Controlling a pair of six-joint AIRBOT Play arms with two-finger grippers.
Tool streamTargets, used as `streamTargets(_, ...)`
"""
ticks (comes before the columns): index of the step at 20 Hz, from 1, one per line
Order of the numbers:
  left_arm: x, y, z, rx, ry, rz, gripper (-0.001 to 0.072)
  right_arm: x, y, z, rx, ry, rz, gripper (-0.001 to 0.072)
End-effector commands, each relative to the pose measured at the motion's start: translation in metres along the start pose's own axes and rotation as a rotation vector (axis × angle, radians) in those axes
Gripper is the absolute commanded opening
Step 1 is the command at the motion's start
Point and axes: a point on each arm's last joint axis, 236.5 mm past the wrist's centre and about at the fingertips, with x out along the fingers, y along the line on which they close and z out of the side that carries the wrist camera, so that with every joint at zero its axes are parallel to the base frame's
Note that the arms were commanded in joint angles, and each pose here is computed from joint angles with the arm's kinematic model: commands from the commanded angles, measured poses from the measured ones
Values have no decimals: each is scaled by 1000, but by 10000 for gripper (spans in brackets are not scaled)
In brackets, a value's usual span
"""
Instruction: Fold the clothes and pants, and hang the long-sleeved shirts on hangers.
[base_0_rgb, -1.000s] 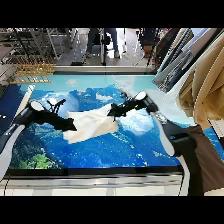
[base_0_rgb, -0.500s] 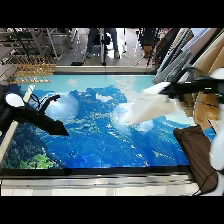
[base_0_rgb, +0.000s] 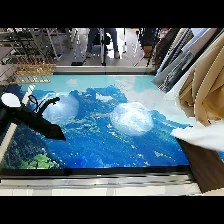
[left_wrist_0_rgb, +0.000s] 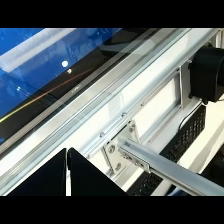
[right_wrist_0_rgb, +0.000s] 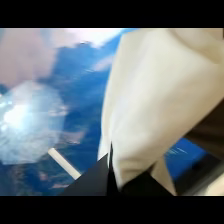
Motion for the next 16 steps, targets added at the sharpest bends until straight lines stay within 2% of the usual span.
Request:
streamTargets(1,0,0,-1,0,5,-2,7,11,-109,-42,173,113,-185,10)
streamTargets(5,0,-1,-1,0,4,-2,7,23,-195,-101,278,304,-473,11)
streamTargets(7,0,-1,-1,0,5,-2,7,28,-211,-114,288,345,-526,16)
streamTargets(8,0,-1,-2,0,5,-2,7,27,-217,-115,287,345,-547,88)
streamTargets(9,0,0,-2,-1,6,-2,7,23,-221,-113,283,340,-571,229)
streamTargets(10,0,0,-2,-1,6,-1,7,15,-226,-107,272,317,-605,416)
streamTargets(11,-1,2,-2,-3,8,7,7,6,-229,-95,260,271,-632,493)
streamTargets(12,-1,8,-4,-16,14,31,7,-4,-223,-73,239,188,-628,494)
streamTargets(13,-3,22,-5,-55,14,89,7,-11,-208,-46,211,85,-586,492)
streamTargets(14,-6,40,-4,-102,0,171,7,-13,-175,-13,164,-41,-475,489)
streamTargets(15,-14,65,-3,-162,-27,287,7,-11,-127,16,106,-154,-305,474)
streamTargets(16,-28,89,-3,-208,-63,416,6,-9,-62,36,-2,-240,-90,420)
